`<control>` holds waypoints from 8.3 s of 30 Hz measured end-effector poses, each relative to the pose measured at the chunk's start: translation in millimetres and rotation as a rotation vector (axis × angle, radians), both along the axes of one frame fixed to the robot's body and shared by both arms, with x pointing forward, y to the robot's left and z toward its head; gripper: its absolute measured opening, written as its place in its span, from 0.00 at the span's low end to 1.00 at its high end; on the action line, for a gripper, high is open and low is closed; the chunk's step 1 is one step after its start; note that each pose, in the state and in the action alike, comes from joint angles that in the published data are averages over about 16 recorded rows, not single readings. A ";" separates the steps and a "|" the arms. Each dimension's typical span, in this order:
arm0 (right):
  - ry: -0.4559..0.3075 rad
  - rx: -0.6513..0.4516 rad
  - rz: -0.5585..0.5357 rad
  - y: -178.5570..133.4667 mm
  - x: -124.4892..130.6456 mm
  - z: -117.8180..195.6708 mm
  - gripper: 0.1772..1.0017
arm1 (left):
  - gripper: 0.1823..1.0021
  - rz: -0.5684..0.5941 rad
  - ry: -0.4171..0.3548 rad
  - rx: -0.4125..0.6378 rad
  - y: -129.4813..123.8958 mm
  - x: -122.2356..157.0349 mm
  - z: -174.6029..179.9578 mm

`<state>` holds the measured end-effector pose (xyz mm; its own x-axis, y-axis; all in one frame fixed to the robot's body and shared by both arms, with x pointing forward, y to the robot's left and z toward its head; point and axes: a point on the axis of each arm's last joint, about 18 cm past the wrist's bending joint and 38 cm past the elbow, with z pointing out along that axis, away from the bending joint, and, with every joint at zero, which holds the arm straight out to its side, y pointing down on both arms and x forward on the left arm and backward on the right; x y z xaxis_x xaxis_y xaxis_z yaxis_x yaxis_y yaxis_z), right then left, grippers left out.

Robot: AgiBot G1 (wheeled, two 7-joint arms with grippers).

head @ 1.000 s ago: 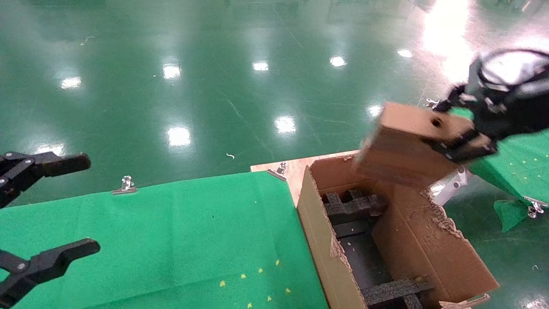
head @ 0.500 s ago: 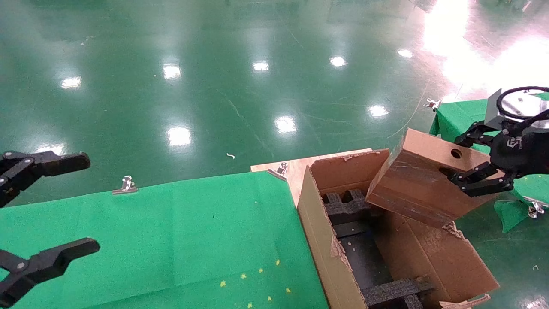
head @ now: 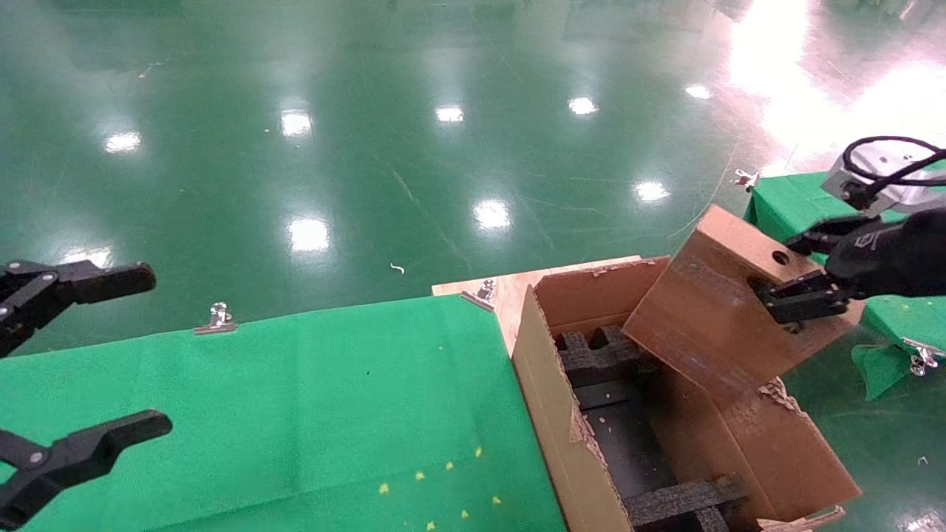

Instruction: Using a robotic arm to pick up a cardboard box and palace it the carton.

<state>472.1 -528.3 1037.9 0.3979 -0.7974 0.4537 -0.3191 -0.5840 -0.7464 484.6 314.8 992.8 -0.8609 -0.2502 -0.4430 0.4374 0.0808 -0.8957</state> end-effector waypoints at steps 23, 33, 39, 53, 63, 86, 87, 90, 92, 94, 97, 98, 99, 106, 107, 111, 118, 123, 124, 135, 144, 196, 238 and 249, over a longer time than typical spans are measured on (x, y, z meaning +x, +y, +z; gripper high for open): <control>0.049 0.294 -0.404 -9.2 14.9 -40.6 0.18 | 1.00 0.001 0.000 0.000 0.1 0.1 0.0; 0.071 0.299 -0.478 -9.5 32.4 -56.2 0.18 | 1.00 0.001 0.000 0.000 0.1 0.1 0.0; 0.081 0.293 -0.516 -5.2 46.5 -69.6 0.18 | 1.00 0.001 0.000 0.000 0.1 0.1 0.0; 0.092 0.239 -0.568 2.4 74.9 -102.6 0.17 | 1.00 0.001 0.000 0.000 0.1 0.1 0.0; 0.092 0.210 -0.591 11.6 93.2 -123.7 0.17 | 1.00 0.001 0.000 0.000 0.1 0.1 0.0; 0.155 0.231 -0.592 33.9 123.3 -181.4 0.17 | 1.00 0.001 0.000 0.000 0.1 0.1 0.0; 0.162 0.234 -0.591 34.1 124.2 -183.9 0.17 | 1.00 0.001 0.000 0.000 0.1 0.1 0.0; 0.181 0.239 -0.586 33.9 127.5 -190.6 0.17 | 1.00 0.001 0.000 0.000 0.1 0.1 0.0; 0.192 0.239 -0.584 33.1 129.8 -194.9 0.17 | 1.00 0.001 0.000 0.000 0.1 0.1 0.0; 0.202 0.237 -0.582 31.9 132.1 -198.9 0.17 | 1.00 0.001 0.000 0.000 0.1 0.1 0.0; 0.216 0.234 -0.581 29.8 135.6 -204.5 0.17 | 1.00 0.001 0.000 0.000 0.1 0.1 0.0; 0.220 0.233 -0.581 29.1 136.6 -206.1 0.17 | 1.00 0.001 0.000 0.000 0.1 0.1 0.0; 0.225 0.232 -0.581 28.6 137.6 -207.7 0.17 | 1.00 0.001 0.000 0.000 0.1 0.1 0.0; 0.248 0.229 -0.575 26.3 142.6 -215.4 0.17 | 1.00 0.001 0.000 0.000 0.2 0.1 0.0; 0.251 0.229 -0.574 26.2 143.0 -216.0 0.17 | 1.00 0.001 0.000 0.000 0.2 0.1 0.0; 0.258 0.230 -0.570 26.3 144.1 -217.6 0.17 | 1.00 0.001 0.000 0.000 0.2 0.1 0.0; 0.261 0.234 -0.571 26.1 144.7 -217.3 0.19 | 1.00 0.001 0.000 -0.001 0.2 0.1 0.0; 0.255 0.236 -0.574 24.8 144.1 -214.4 0.23 | 1.00 0.001 0.000 -0.001 0.2 0.1 0.0; 0.254 0.237 -0.574 24.5 143.9 -213.6 0.24 | 1.00 0.001 0.000 -0.001 0.2 0.1 0.0; 0.218 0.255 -0.568 22.4 141.3 -193.8 0.44 | 1.00 0.001 0.000 -0.001 0.3 0.2 0.0; 0.107 0.321 -0.491 38.3 145.4 -134.5 0.68 | 1.00 0.001 0.000 -0.001 0.3 0.2 0.0; 0.087 0.465 0.425 200.7 82.3 -26.6 1.00 | 1.00 0.002 0.001 -0.001 0.5 0.2 0.0; -0.340 0.399 1.145 226.3 3.5 -45.8 1.00 | 1.00 -0.005 -0.002 0.007 -1.5 -0.9 -0.1; -0.342 0.399 1.146 226.2 3.2 -45.8 1.00 | 1.00 -0.016 -0.007 0.018 -4.6 -2.8 -0.1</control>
<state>475.4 -302.1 992.1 0.8605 -0.1774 0.4776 0.4645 -0.1120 -0.8785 481.8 310.3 992.7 -0.8616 -0.2284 -0.4533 0.4449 0.0897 -0.8911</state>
